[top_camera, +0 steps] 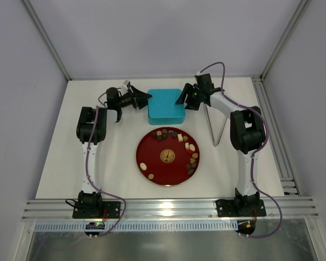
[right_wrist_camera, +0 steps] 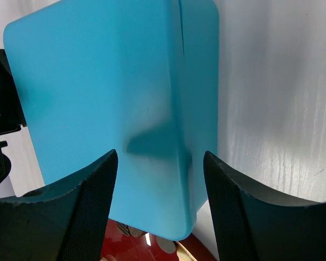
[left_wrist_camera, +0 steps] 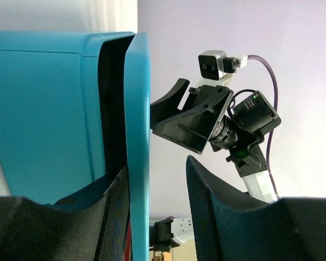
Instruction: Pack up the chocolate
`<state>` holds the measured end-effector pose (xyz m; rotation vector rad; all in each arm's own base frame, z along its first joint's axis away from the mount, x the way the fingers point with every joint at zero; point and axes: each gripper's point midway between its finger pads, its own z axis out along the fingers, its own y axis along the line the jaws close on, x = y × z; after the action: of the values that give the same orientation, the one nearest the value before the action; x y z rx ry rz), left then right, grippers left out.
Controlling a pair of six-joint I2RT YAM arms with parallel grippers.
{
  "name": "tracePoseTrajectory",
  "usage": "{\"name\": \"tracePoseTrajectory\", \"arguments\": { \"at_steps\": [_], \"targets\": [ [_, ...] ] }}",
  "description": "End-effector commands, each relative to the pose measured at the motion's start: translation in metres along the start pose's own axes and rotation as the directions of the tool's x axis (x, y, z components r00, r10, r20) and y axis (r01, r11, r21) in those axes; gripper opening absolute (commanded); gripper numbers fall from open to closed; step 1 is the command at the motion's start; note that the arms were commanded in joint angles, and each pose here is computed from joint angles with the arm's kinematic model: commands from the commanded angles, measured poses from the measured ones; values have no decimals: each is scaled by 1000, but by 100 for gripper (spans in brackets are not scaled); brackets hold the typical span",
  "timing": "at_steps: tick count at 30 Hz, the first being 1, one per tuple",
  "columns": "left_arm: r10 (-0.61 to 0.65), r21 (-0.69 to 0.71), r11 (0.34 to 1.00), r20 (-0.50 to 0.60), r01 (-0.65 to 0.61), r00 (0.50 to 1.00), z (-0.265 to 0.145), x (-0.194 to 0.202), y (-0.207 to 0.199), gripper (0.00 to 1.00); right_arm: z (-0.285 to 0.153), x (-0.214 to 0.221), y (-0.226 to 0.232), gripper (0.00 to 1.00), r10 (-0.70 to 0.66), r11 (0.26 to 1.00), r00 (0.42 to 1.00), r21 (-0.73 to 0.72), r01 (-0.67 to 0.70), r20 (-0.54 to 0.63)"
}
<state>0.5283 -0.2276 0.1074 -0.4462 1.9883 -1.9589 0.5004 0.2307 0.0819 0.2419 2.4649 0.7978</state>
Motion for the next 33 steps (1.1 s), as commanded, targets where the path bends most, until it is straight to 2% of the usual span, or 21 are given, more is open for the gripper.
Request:
{"name": "tracePoseTrajectory", "arguments": {
  "at_steps": [1,33],
  "targets": [
    [107,50,993,-1,-107,994,-9,-2,-39,44,-3,-16,15,66,-38,999,998,-27,39,50],
    [96,-22,995,25,-96,995,-29,-7,-18,42,-2,-13,19,66,-48,999,998,-24,49,40]
  ]
}}
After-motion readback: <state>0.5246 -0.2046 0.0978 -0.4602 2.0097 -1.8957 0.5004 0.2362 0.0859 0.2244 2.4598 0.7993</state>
